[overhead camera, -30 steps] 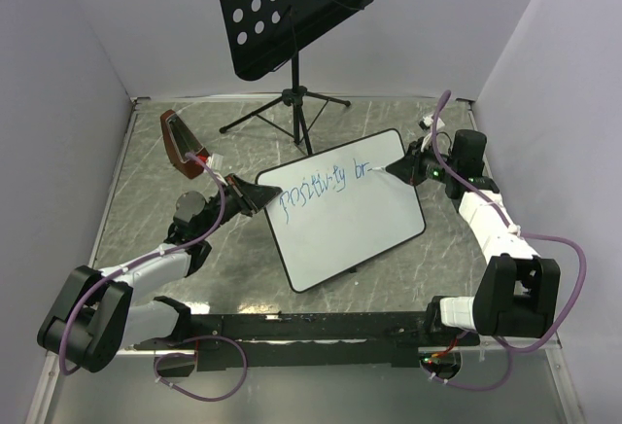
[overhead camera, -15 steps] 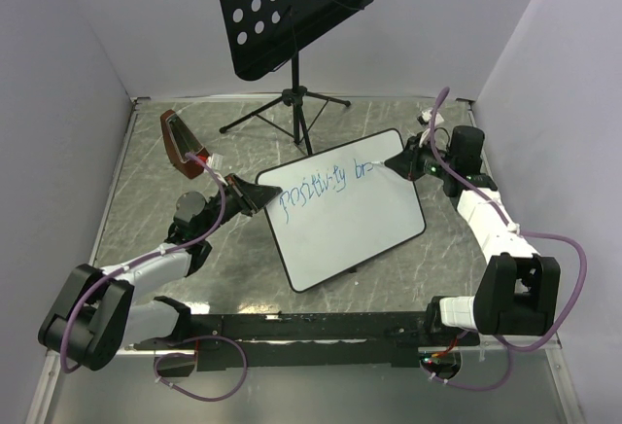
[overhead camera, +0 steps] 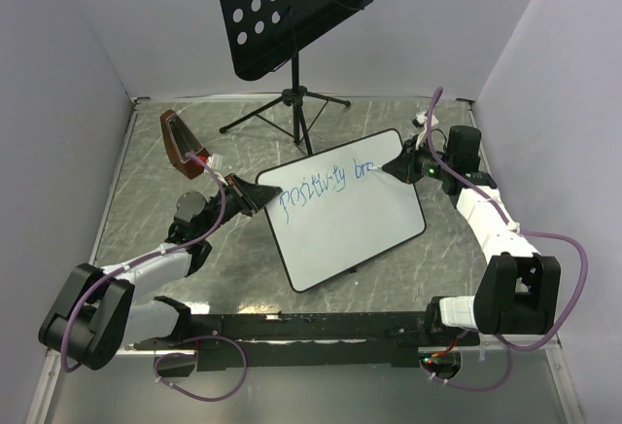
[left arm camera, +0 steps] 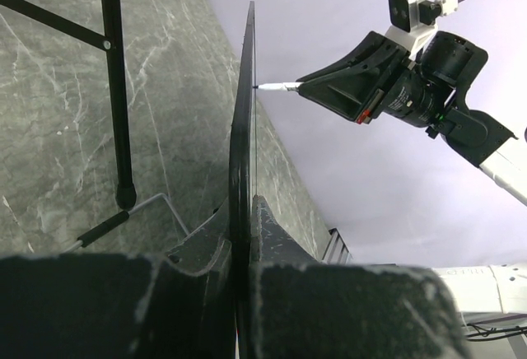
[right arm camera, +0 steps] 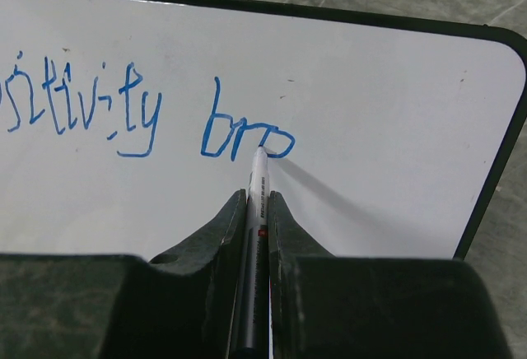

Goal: Write a sentence on the whiteboard

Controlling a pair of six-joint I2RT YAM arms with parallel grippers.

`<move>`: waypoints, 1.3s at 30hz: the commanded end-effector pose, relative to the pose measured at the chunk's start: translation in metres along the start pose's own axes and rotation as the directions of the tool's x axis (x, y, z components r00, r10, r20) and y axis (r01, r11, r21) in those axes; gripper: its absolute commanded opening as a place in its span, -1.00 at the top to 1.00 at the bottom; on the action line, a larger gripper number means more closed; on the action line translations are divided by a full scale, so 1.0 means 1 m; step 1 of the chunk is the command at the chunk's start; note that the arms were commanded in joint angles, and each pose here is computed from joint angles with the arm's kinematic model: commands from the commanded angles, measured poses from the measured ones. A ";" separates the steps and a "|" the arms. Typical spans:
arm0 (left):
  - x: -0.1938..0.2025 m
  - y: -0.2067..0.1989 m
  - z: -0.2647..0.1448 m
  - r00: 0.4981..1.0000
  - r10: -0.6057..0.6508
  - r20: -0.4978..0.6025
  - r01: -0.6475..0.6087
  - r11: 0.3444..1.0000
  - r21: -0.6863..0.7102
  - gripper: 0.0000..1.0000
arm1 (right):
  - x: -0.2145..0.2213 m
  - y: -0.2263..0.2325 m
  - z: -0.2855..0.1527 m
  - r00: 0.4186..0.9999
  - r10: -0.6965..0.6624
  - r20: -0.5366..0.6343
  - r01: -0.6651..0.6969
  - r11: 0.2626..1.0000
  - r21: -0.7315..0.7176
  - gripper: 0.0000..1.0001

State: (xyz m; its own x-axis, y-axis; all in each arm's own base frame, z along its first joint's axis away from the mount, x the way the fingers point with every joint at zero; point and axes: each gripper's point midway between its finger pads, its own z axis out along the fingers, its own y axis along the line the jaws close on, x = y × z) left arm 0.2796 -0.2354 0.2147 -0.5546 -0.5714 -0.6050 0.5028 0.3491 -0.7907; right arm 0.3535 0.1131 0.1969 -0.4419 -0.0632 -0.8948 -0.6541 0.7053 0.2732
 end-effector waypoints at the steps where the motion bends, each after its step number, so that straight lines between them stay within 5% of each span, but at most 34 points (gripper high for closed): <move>1: -0.020 -0.036 0.002 0.992 0.107 0.069 -0.116 0.984 0.135 0.98 | -0.005 0.008 -0.004 0.999 -0.041 -0.010 0.040 0.999 -0.020 1.00; 39: -0.019 -0.036 0.004 0.992 0.116 0.057 -0.122 0.983 0.133 0.98 | -0.029 -0.030 -0.009 0.997 -0.083 0.007 0.080 0.982 0.170 1.00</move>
State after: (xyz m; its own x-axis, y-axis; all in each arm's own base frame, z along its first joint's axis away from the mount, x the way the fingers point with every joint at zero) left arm 0.2797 -0.2352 0.2137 -0.5536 -0.5669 -0.6100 0.5059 0.3529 -0.7871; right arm 0.3652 0.0952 0.2003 -0.4412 -0.0979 -0.8921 -0.5863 0.7840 0.2039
